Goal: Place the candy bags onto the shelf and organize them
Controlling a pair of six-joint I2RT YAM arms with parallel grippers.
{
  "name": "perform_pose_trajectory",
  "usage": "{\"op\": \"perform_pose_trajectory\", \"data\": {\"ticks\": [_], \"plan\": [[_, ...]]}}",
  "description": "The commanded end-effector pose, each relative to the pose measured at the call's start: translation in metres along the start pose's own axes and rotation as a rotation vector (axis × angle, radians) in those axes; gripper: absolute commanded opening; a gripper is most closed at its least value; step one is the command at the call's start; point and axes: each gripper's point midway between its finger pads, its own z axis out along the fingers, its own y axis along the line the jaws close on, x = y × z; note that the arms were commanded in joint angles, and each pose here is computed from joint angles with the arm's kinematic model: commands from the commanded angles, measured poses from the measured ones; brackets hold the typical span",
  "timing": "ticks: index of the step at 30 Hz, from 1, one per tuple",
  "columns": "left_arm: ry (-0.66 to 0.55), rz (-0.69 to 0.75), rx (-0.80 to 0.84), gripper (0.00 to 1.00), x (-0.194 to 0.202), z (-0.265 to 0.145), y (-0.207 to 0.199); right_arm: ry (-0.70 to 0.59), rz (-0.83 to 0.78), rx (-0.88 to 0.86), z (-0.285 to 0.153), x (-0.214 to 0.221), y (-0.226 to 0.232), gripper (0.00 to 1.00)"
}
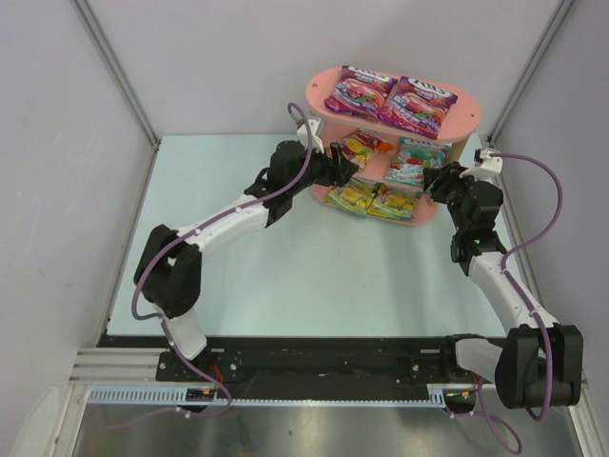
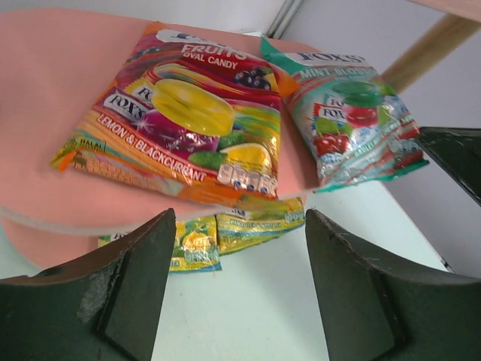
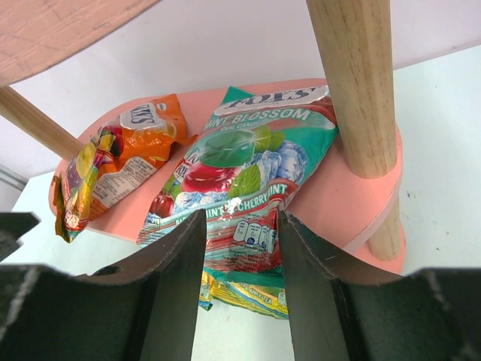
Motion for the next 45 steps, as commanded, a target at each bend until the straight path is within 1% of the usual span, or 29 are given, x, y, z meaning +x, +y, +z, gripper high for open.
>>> {"op": "perform_pose_trajectory", "data": {"ticks": [1,4,8,16,36,45], "plan": [[-0.06,-0.011,0.018,0.74,-0.025,0.02,-0.008,-0.08,-0.012,-0.036,-0.002,-0.032,0.013,0.48],[-0.067,-0.021,0.018,0.73,-0.028,0.027,-0.008,-0.078,-0.012,-0.04,-0.002,-0.032,0.014,0.48],[-0.041,-0.04,0.019,0.7,-0.017,0.039,-0.004,-0.079,-0.013,-0.038,-0.003,-0.033,0.013,0.48],[-0.026,-0.066,0.042,0.63,-0.007,0.043,-0.007,-0.075,-0.006,-0.039,-0.002,-0.032,0.012,0.48],[0.006,-0.079,0.139,0.56,0.014,0.044,-0.05,-0.068,0.015,-0.058,0.007,-0.026,0.013,0.48],[0.012,-0.083,0.164,0.54,0.017,0.053,-0.059,-0.054,0.014,-0.058,0.009,-0.021,0.012,0.48]]}}
